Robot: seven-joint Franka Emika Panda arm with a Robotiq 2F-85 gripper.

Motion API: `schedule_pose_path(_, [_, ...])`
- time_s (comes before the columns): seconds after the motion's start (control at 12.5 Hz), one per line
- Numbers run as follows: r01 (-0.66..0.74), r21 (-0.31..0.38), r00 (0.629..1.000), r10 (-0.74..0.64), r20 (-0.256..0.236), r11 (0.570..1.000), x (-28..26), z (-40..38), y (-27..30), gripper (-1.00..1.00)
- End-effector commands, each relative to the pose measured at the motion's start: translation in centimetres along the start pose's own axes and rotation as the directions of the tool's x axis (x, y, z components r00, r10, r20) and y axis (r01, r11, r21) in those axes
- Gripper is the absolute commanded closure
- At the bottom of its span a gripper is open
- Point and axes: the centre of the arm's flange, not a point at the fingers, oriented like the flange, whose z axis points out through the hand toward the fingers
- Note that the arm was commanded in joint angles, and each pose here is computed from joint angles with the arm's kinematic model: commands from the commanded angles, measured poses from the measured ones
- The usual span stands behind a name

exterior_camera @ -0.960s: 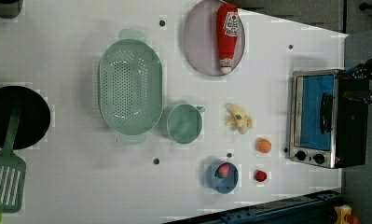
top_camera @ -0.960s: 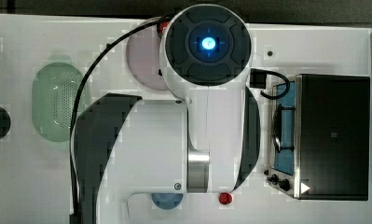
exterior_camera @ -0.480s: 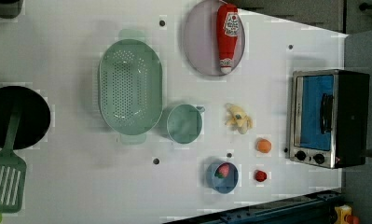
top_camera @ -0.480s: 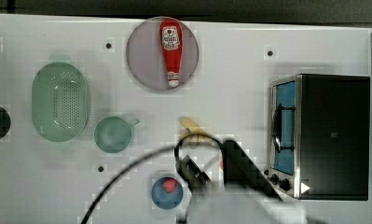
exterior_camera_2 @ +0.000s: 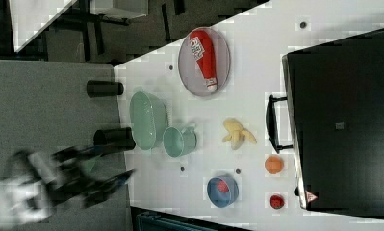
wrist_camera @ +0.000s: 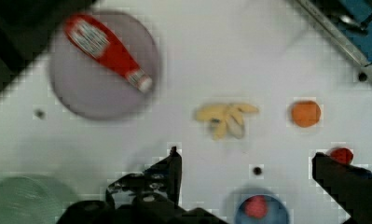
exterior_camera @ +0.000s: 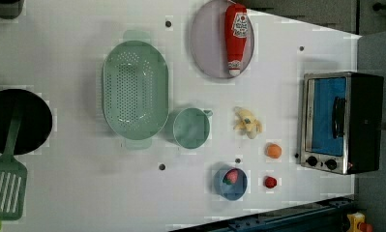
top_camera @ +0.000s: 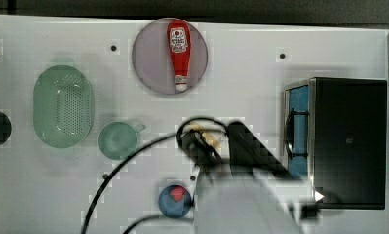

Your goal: Pick Banana and place it in mug.

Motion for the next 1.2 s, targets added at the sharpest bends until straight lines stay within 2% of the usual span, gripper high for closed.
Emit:
schedule_pose_path(0.08, [0.201, -0.106, 0.969, -0.182, 0.166, 0.974, 0.3, 14.0, -0.4, -1.00])
schedule_pose_path(0.24, [0.278, -0.094, 0.951, -0.260, 0.165, 0.956, 0.6, 18.7, -0.6, -1.00])
schedule_pose_path(0.4, [0.382, -0.081, 0.915, -0.364, 0.172, 0.921, 0.9, 23.2, -0.7, -1.00])
schedule_pose_path(0.64, [0.559, -0.059, 0.816, -0.537, 0.212, 0.827, 1.2, 29.7, -0.7, -1.00])
schedule_pose_path(0.8, [0.642, -0.045, 0.749, -0.614, 0.250, 0.765, 1.0, 34.1, -0.3, -1.00])
schedule_pose_path(0.88, [0.666, -0.041, 0.727, -0.635, 0.262, 0.745, 0.7, 36.1, -0.1, -1.00])
schedule_pose_path(1.12, [0.671, -0.047, 0.722, -0.637, 0.269, 0.740, 0.2, 40.9, 0.7, -1.00])
schedule_pose_path(1.2, [0.675, -0.047, 0.722, -0.646, 0.248, 0.737, 0.2, 41.7, 0.4, -1.00])
